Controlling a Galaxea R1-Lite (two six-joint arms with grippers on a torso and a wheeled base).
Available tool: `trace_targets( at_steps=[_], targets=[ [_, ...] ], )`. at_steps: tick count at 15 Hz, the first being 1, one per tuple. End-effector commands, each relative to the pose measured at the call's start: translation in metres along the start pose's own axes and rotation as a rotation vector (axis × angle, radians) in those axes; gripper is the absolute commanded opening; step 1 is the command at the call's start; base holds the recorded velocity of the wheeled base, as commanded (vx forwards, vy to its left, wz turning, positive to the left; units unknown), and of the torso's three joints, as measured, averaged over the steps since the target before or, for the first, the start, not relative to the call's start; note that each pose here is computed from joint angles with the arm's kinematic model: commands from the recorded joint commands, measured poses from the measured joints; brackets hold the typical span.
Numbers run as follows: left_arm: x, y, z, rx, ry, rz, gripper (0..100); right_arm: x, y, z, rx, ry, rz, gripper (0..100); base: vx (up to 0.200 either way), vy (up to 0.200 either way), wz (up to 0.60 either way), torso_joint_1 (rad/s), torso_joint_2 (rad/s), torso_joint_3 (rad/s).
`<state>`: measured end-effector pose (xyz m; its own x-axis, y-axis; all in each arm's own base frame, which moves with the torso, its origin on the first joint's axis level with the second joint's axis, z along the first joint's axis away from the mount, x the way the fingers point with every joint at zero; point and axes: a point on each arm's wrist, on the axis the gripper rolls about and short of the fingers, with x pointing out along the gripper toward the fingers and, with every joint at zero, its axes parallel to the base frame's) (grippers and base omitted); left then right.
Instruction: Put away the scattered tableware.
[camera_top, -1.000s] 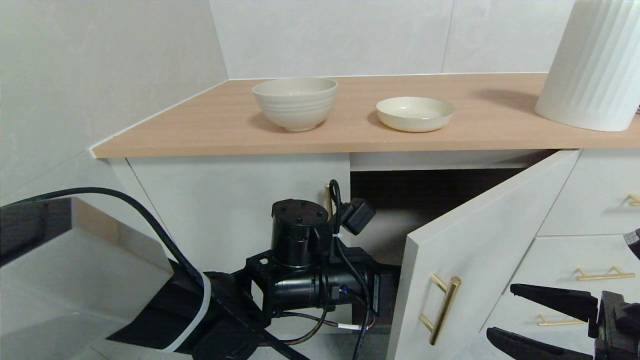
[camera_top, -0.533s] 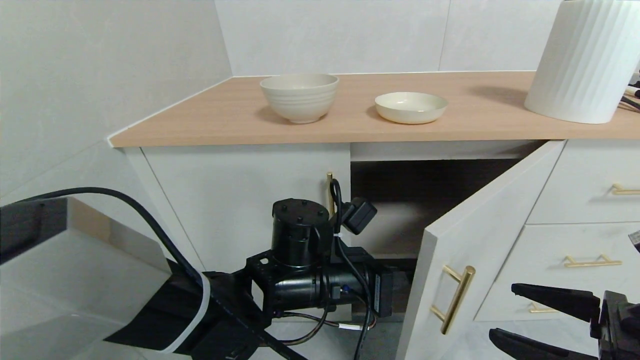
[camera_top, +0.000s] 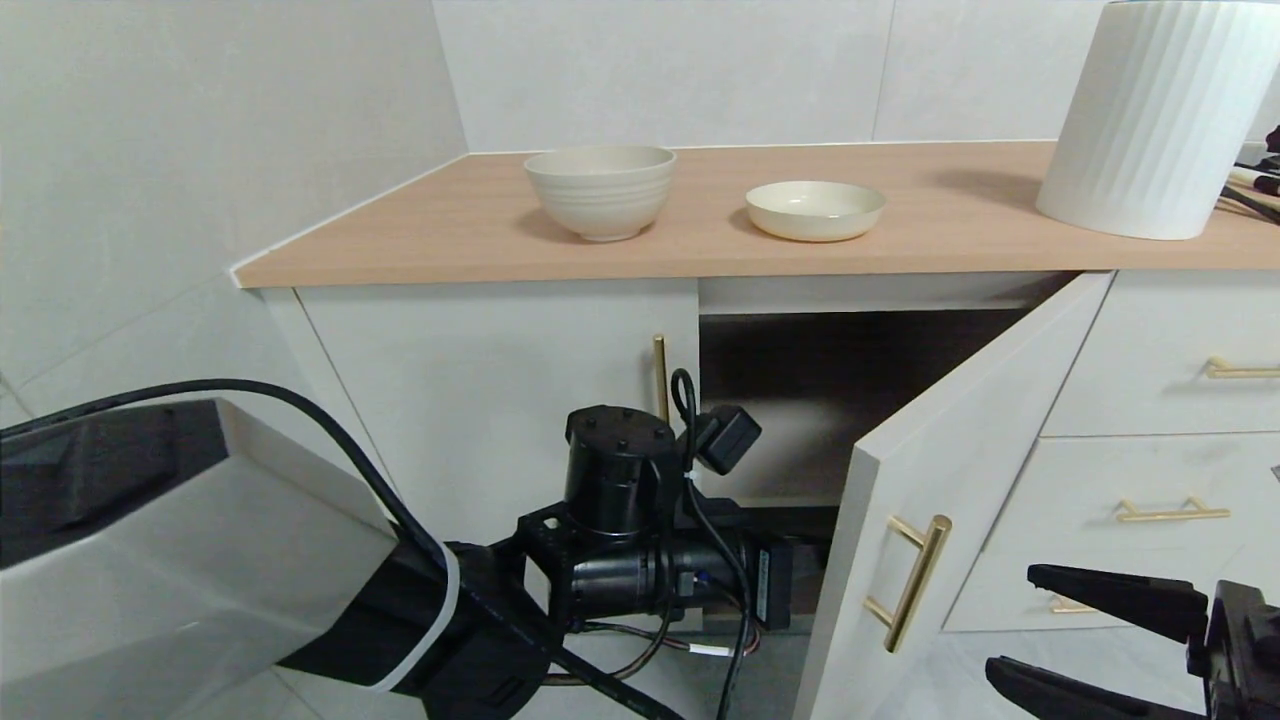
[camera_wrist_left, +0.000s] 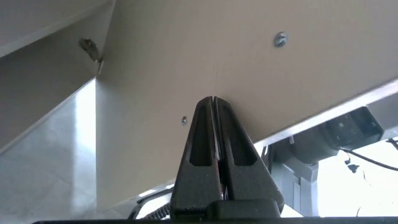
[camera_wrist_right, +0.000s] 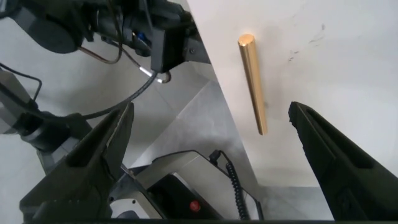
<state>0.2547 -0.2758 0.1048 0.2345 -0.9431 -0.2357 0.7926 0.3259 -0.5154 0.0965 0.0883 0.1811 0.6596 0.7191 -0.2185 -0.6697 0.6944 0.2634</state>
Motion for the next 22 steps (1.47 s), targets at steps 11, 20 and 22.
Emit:
trace_targets(
  at_steps=[11, 20, 22],
  targets=[
    [0.017, 0.009, 0.011, -0.01, -0.011, 0.017, 0, -0.014, 0.006, 0.02, -0.007, -0.136, 0.033, 100, -0.055, 0.0, 0.0, 0.003, 0.0, 0.002],
    [0.055, -0.093, 0.003, 0.049, 0.049, -0.187, 0, -0.028, 0.011, 0.007, -0.038, -0.08, 0.299, 100, 0.0, 0.0, 0.0, 0.0, 0.0, 0.0],
    [0.045, -0.085, 0.006, 0.001, 0.041, -0.159, 0, -0.028, 0.011, 0.006, -0.038, -0.074, 0.304, 100, 0.0, 0.0, 0.0, 0.0, 0.0, 0.0]
  ],
)
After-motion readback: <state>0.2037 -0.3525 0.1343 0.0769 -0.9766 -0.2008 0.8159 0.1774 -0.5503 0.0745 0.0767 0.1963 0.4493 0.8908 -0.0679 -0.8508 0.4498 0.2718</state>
